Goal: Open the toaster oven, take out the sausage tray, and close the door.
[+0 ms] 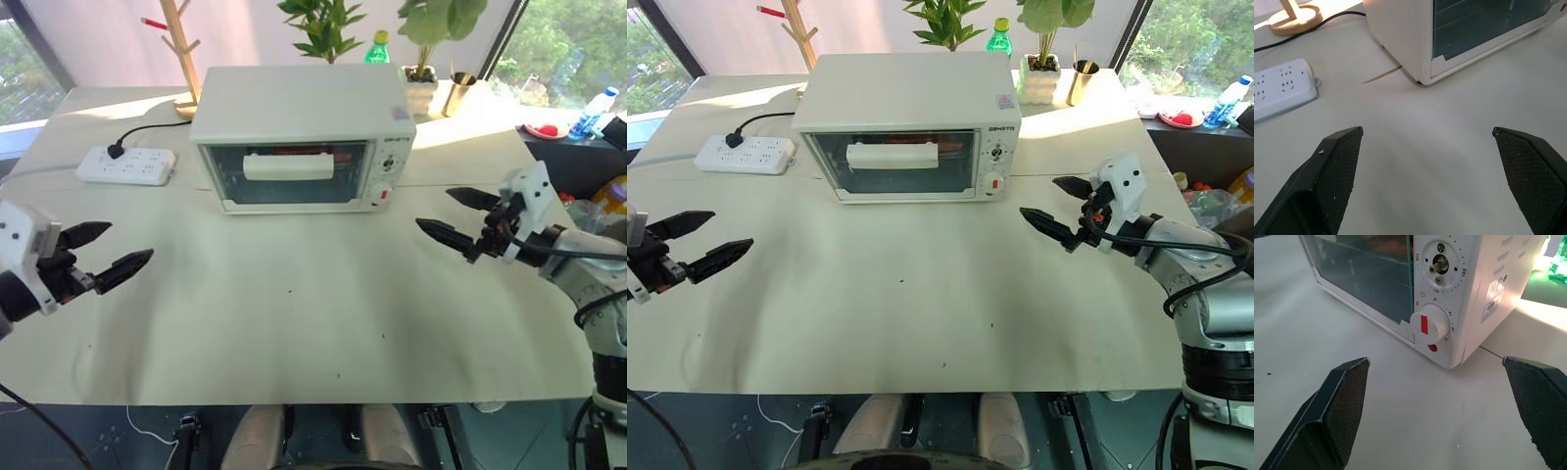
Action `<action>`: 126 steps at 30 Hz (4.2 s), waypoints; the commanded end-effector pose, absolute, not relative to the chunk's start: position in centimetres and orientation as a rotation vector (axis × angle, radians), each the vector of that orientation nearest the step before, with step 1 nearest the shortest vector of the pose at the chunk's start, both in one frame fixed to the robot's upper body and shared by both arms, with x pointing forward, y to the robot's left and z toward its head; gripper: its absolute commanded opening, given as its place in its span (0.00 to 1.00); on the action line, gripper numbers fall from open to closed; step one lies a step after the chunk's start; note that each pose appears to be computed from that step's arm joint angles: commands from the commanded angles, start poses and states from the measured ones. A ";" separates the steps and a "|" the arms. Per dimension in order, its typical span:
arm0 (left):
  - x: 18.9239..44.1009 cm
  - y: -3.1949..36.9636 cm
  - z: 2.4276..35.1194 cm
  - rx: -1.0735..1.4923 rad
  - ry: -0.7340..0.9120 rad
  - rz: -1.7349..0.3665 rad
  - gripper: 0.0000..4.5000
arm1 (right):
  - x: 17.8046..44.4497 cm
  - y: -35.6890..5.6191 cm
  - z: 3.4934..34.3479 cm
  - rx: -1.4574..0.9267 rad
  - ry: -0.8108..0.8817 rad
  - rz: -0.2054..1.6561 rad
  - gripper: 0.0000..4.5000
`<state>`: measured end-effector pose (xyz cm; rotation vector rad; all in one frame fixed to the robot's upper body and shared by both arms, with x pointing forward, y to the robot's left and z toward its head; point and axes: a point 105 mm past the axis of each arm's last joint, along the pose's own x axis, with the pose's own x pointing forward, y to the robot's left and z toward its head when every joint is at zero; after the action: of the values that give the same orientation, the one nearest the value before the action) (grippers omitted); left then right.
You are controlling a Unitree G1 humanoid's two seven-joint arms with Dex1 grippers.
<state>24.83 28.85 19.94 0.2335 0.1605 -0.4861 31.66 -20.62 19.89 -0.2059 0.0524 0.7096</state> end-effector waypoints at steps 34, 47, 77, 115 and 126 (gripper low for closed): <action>28.3 21.3 26.4 0.271 0.003 -0.925 1.00 | 33.5 -7.6 23.0 -0.181 -0.077 1.084 1.00; 28.7 21.8 26.6 0.284 -0.014 -0.902 1.00 | 33.9 -3.1 23.6 -0.178 -0.132 1.199 1.00; 34.1 19.0 27.7 0.328 -0.071 -0.978 0.39 | 29.7 -1.8 20.8 -0.078 -0.071 1.263 1.00; 33.3 18.3 21.4 0.447 0.089 -1.127 0.39 | 26.3 -13.1 20.6 -0.148 0.109 1.076 1.00; 33.1 17.6 15.9 0.475 0.171 -1.095 0.39 | 26.2 -13.1 21.6 -0.101 0.084 1.041 1.00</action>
<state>32.89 17.90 15.77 0.4362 0.2015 -1.1045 26.61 -13.69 20.52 -0.0764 0.1357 1.0220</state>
